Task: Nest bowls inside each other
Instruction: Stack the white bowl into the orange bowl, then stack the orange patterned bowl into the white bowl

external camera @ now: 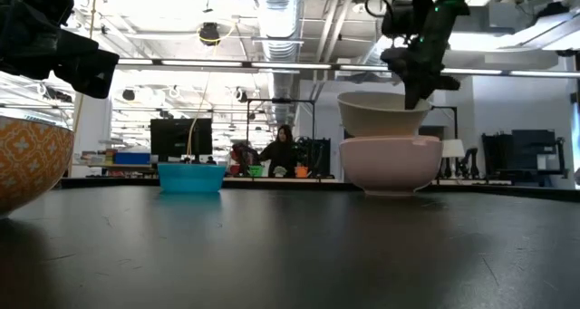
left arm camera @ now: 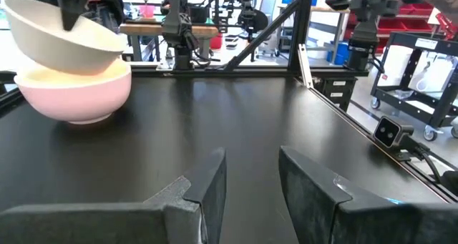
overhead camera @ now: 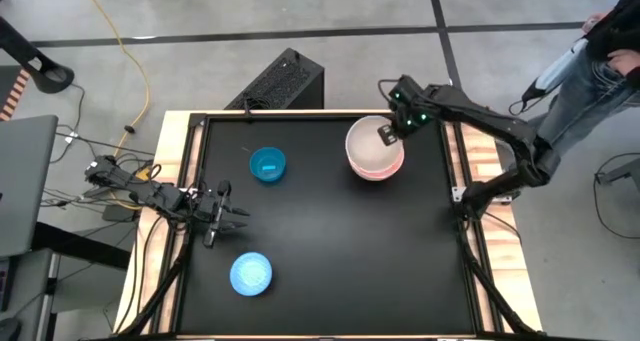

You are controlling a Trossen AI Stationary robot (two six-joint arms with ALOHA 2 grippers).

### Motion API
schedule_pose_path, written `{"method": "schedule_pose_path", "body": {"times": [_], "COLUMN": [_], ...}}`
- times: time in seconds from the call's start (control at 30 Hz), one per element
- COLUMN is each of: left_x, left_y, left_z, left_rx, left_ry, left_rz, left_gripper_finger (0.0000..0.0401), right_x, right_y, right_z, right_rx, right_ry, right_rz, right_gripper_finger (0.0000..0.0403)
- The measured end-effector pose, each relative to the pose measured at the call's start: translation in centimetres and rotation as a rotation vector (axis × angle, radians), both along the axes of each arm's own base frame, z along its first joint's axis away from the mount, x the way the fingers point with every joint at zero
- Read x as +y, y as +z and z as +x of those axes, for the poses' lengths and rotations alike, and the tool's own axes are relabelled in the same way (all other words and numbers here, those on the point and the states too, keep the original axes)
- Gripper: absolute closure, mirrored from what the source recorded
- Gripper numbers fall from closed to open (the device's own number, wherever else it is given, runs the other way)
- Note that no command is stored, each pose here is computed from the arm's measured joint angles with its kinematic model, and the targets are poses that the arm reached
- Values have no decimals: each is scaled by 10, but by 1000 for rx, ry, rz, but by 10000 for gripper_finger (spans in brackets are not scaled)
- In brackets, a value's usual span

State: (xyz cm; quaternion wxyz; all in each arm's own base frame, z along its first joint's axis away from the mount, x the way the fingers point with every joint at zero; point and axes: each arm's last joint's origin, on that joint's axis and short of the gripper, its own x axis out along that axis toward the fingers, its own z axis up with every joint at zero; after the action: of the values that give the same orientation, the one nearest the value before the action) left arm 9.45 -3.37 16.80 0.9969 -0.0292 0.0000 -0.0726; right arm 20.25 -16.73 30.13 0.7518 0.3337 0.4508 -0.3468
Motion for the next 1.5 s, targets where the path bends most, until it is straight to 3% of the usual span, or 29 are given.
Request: {"method": "schedule_pose_path", "body": {"times": [0.23, 0.63, 1.27, 1.5], "left_x": [0, 0, 0, 0], "left_y": [0, 0, 0, 0], "left_z": [0, 0, 0, 0], "left_rx": [0, 0, 0, 0], "left_ry": [0, 0, 0, 0], "left_rz": [0, 0, 0, 0], "left_gripper_finger": [283, 283, 283, 283], "right_x": [-18, -22, -20, -14], "right_y": [-13, -27, -28, -4], "right_z": [-2, 7, 1, 10], "right_rx": [40, 65, 168, 134], "right_ry": [-44, -23, -53, -17], "right_rz": [38, 81, 57, 33], "right_gripper_finger": [397, 381, 271, 241]}}
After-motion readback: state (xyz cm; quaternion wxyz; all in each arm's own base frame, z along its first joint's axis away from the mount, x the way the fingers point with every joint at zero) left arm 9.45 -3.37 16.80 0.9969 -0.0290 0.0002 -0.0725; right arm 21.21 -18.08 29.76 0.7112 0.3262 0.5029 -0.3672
